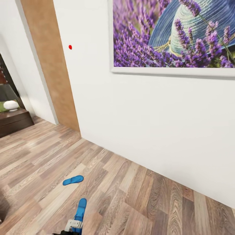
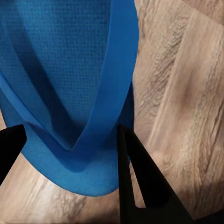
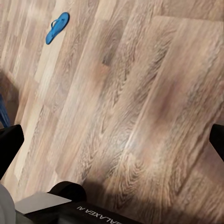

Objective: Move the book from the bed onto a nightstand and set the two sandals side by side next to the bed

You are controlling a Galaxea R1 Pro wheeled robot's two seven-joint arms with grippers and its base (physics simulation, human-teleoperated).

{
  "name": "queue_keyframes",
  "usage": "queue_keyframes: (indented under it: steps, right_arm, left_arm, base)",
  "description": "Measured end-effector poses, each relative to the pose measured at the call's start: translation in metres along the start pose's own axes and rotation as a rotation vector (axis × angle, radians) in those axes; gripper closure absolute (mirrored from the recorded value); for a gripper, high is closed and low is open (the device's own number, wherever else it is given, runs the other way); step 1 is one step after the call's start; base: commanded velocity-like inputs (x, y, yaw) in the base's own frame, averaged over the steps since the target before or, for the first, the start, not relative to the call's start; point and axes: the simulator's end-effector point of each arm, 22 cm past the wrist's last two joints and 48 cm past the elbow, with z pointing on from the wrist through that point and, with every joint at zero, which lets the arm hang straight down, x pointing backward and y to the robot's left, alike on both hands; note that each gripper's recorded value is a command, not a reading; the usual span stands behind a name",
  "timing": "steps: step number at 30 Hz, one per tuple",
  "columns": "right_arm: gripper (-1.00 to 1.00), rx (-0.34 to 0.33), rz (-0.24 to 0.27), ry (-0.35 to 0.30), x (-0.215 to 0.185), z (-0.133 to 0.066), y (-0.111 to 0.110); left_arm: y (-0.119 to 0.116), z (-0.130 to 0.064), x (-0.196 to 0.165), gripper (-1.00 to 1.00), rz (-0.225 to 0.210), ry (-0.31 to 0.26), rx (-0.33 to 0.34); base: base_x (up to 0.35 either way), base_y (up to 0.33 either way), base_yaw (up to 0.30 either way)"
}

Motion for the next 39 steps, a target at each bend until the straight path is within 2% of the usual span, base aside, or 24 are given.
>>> queue_keyframes:
  steps: [9, 26, 39]
  right_arm:
    - [-1.0, 0.0, 0.0, 0.0, 0.0001, -0.0001, -0.0001]
    - [-1.0, -0.002, 0.0, 0.0, -0.0001, -0.0001, 0.0003]
    - [-1.0, -0.002, 0.0, 0.0, 0.0, 0.0, 0.0004]
  left_arm:
    - [-0.0002, -0.0001, 0.0024, 1.0, -0.001, 0.003, 0.0]
    - [-0.0003, -0.0001, 0.0033, 1.0, -0.002, 0.004, 0.0]
    - [-0.0003, -0.0001, 0.0034, 1.0, -0.002, 0.004, 0.0]
  base:
    - [0.0, 0.0, 0.258]
    - [0.0, 0.0, 0.029]
    - [0.0, 0.0, 0.273]
